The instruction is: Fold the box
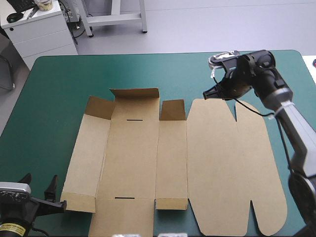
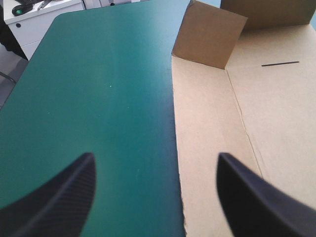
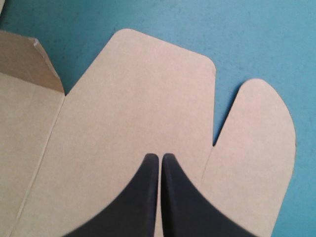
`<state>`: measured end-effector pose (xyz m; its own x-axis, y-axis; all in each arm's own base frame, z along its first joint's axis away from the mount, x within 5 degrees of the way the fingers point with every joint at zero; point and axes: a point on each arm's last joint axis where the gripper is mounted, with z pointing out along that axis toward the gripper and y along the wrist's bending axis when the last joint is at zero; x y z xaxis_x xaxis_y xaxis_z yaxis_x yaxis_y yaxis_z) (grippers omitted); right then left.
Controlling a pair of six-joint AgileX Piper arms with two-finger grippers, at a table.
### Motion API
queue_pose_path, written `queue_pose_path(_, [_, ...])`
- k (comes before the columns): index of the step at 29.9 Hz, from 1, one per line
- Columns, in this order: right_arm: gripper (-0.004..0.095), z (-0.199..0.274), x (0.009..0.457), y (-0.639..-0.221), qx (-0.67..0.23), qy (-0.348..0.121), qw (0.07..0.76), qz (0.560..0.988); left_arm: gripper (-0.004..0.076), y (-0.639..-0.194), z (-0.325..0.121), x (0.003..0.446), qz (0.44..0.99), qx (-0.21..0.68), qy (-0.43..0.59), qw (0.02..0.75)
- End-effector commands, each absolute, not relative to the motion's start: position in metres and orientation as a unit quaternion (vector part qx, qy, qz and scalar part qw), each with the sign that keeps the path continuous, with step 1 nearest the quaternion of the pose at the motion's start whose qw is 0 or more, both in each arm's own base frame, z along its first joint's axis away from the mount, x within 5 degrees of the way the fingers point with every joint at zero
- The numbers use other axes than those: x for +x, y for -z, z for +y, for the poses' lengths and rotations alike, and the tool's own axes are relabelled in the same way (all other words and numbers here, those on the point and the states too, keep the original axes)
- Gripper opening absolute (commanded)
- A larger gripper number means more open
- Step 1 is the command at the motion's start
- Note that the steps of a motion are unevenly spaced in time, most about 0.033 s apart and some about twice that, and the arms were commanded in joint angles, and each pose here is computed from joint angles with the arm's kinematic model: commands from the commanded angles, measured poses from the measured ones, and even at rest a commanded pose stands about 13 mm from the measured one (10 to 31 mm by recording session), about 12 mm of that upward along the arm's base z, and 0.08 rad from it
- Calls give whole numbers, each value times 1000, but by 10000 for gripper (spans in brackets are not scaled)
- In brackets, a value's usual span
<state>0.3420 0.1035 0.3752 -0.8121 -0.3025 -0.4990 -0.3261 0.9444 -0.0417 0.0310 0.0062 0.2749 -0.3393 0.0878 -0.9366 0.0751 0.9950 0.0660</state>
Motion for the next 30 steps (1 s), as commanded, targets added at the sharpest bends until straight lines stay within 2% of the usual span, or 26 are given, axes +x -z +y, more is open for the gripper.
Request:
queue_pose_path(1, [0,85,298,-395,-155,-16,332,930,692,-288,7,33,794,34,-4,607])
queue_pose_path(6, [-1,68,239,-393,-136,-37,417,898,683,-288,7,33,794,34,-3,607])
queue_pose_path(10, [-1,54,192,-382,-131,-43,449,883,682,-297,8,31,791,27,1,612])
queue_pose_path(15, [-1,40,144,-370,-127,-48,475,869,682,-342,9,29,794,13,3,607])
queue_pose_path(21, [-1,30,111,-354,-125,-51,494,859,671,-387,5,66,845,43,-38,531])
queue_pose_path(27, [-1,25,95,-342,-125,-49,473,871,612,-367,-2,121,907,64,-80,408])
queue_pose_path(30, [-1,25,90,-336,-123,-56,465,875,608,-358,-7,140,919,63,-73,383])
